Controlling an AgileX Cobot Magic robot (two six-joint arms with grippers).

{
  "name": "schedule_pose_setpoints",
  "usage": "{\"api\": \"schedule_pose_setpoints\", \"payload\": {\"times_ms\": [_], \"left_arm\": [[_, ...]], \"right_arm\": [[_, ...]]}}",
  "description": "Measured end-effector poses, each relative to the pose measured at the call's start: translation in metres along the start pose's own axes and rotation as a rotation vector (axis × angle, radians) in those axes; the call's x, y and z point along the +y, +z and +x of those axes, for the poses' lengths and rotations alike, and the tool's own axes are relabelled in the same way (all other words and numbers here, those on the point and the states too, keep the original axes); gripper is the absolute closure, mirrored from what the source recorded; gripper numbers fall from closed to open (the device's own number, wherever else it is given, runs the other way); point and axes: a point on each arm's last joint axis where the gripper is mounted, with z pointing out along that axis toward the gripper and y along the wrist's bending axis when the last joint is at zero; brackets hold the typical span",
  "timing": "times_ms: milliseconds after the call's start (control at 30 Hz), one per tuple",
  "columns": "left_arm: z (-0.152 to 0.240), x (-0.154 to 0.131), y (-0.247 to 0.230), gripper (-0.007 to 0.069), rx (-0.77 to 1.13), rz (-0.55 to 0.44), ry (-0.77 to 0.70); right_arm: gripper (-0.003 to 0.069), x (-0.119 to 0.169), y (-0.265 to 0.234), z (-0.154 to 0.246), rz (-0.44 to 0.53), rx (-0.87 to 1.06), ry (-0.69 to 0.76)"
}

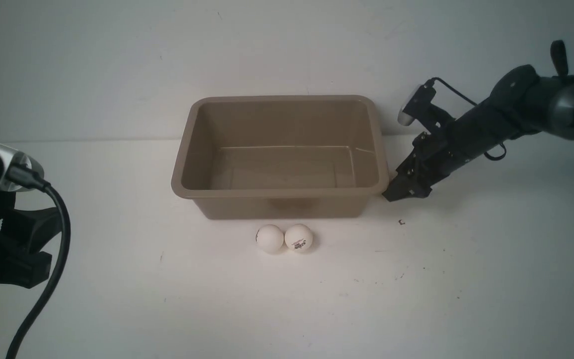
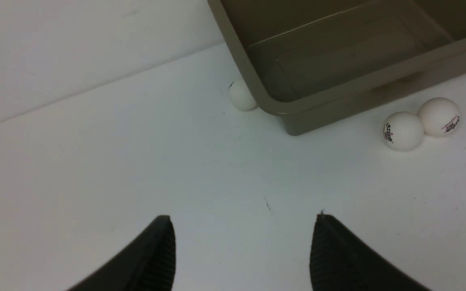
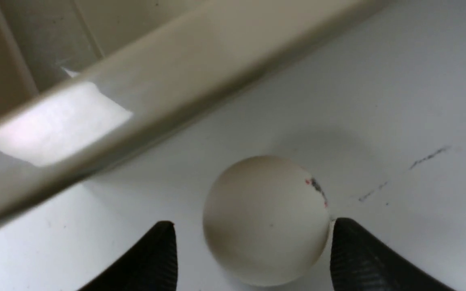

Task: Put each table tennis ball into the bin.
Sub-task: Use the right arm to clamp the table tennis ball closest to it

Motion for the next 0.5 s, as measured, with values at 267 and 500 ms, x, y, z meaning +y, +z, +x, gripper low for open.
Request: {"api": "schedule_pose_setpoints", "payload": {"times_ms": [267, 500], "left_arm": [[0.0, 0.0, 0.0, 0.022, 0.0, 0.0, 0.001], [-0.0001, -0.0001, 0.0, 0.022, -0.001, 0.001, 0.001]], "right_arm": [[0.0234, -0.0046, -0.0002, -0.0033, 0.05, -0.036, 0.016], [0.0308, -0.0095, -0.0006, -0.0048, 0.104, -0.054, 0.022]]}}
